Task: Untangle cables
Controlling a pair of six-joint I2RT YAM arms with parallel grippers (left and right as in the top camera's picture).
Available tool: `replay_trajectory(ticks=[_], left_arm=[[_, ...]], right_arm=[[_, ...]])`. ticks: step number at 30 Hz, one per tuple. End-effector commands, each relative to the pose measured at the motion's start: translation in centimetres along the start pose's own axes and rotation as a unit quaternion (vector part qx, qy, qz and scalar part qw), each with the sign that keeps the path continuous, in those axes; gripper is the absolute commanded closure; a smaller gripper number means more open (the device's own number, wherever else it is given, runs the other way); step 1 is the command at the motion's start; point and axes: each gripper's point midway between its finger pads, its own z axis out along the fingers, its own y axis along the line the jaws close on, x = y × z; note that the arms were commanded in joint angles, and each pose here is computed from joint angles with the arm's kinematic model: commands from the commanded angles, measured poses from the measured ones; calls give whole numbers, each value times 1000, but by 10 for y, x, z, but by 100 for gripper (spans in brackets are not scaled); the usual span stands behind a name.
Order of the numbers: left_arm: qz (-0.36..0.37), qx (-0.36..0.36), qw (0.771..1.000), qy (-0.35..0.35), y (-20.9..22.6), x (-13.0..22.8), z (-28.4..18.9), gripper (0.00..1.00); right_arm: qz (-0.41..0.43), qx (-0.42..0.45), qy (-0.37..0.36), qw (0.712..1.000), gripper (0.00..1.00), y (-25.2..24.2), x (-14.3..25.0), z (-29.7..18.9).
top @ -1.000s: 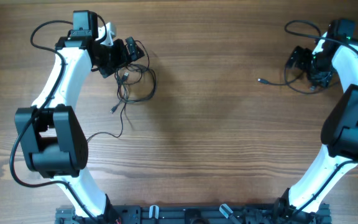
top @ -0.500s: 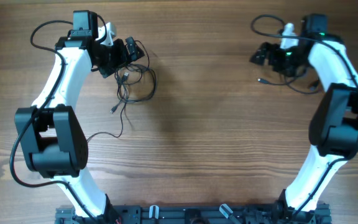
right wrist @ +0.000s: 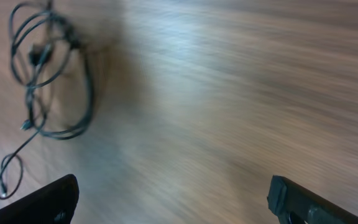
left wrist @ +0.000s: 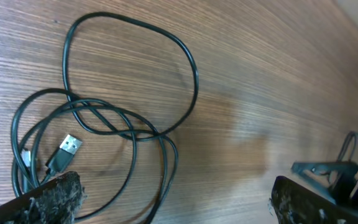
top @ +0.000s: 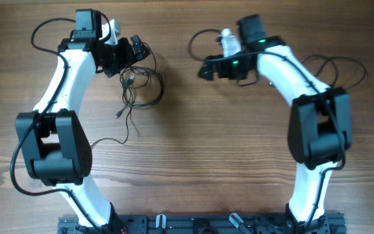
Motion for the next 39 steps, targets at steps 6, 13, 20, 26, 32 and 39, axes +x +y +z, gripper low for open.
replay_trajectory(ticks=[6, 13, 20, 26, 32, 39], left_arm=[[-42, -180, 982, -36, 67, -7, -12, 53], [-46, -209, 977, -21, 77, 2, -16, 0], [-42, -202, 978, -34, 76, -3, -11, 20], [-38, -195, 979, -50, 85, 0, 5, 94], [-30, -188, 979, -69, 88, -4, 13, 90], [-19, -183, 977, -109, 93, -18, 25, 70]], right_arm=[[-52, 20, 13, 998, 0, 58, 16, 46], [-79, 59, -16, 995, 0, 79, 12, 61], [-91, 61, -28, 994, 0, 85, 9, 63], [-88, 103, -32, 990, 0, 70, 7, 61], [-86, 125, -30, 988, 0, 62, 9, 59], [-85, 125, -30, 988, 0, 62, 9, 59]])
